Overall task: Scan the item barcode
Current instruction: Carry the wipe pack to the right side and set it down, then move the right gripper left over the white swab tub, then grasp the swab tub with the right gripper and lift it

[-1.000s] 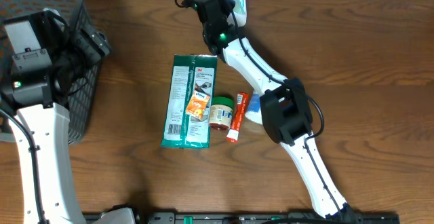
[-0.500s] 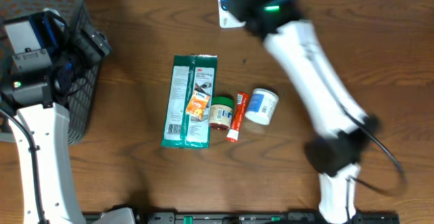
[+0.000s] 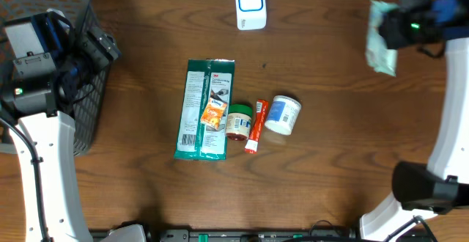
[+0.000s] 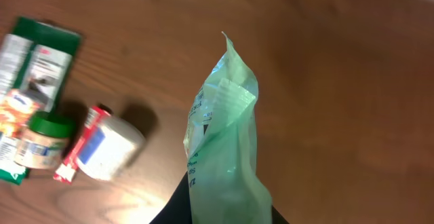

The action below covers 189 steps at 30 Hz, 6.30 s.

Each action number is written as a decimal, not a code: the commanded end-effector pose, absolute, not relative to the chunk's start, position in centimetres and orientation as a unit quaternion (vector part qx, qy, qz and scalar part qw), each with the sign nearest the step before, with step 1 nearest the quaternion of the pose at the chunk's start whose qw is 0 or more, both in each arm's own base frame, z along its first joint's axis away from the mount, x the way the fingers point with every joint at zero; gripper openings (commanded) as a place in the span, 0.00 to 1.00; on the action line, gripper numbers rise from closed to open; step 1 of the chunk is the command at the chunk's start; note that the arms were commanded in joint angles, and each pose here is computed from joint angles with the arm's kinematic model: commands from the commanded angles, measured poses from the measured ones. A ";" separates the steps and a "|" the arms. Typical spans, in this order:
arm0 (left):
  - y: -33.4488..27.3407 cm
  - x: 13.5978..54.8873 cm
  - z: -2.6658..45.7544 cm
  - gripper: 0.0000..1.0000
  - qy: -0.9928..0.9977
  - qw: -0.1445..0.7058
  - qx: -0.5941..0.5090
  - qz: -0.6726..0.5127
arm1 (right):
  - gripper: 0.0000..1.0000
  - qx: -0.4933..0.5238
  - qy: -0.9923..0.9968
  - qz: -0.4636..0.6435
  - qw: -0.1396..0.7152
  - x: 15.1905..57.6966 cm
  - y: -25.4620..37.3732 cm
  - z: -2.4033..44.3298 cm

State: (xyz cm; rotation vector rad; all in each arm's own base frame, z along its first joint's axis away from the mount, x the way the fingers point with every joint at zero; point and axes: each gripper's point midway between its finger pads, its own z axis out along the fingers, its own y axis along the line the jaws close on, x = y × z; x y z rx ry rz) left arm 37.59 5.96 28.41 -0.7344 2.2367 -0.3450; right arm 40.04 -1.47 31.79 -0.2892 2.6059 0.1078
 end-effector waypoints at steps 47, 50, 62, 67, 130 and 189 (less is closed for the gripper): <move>6.3 37.6 29.2 0.86 0.868 0.383 -0.288 -0.129 | 0.99 0.238 0.932 0.178 0.206 38.1 -8.4 17.9; 6.3 37.6 29.2 0.86 0.868 0.383 -0.288 -0.129 | 0.99 0.223 0.920 0.263 0.188 38.6 -3.8 18.6; 6.3 37.6 29.2 0.86 0.868 0.383 -0.288 -0.129 | 0.99 0.180 0.960 0.169 0.131 37.7 7.3 14.2; 6.3 37.6 29.2 0.86 0.868 0.383 -0.288 -0.129 | 0.99 0.160 0.972 0.104 0.138 37.1 11.0 12.7; 6.3 37.6 29.2 0.86 0.868 0.383 -0.288 -0.129 | 0.68 0.126 0.984 0.066 0.106 35.7 13.8 7.1; 6.3 37.6 29.2 0.86 0.868 0.383 -0.288 -0.129 | 0.72 0.094 0.914 -0.082 0.386 37.6 10.9 6.7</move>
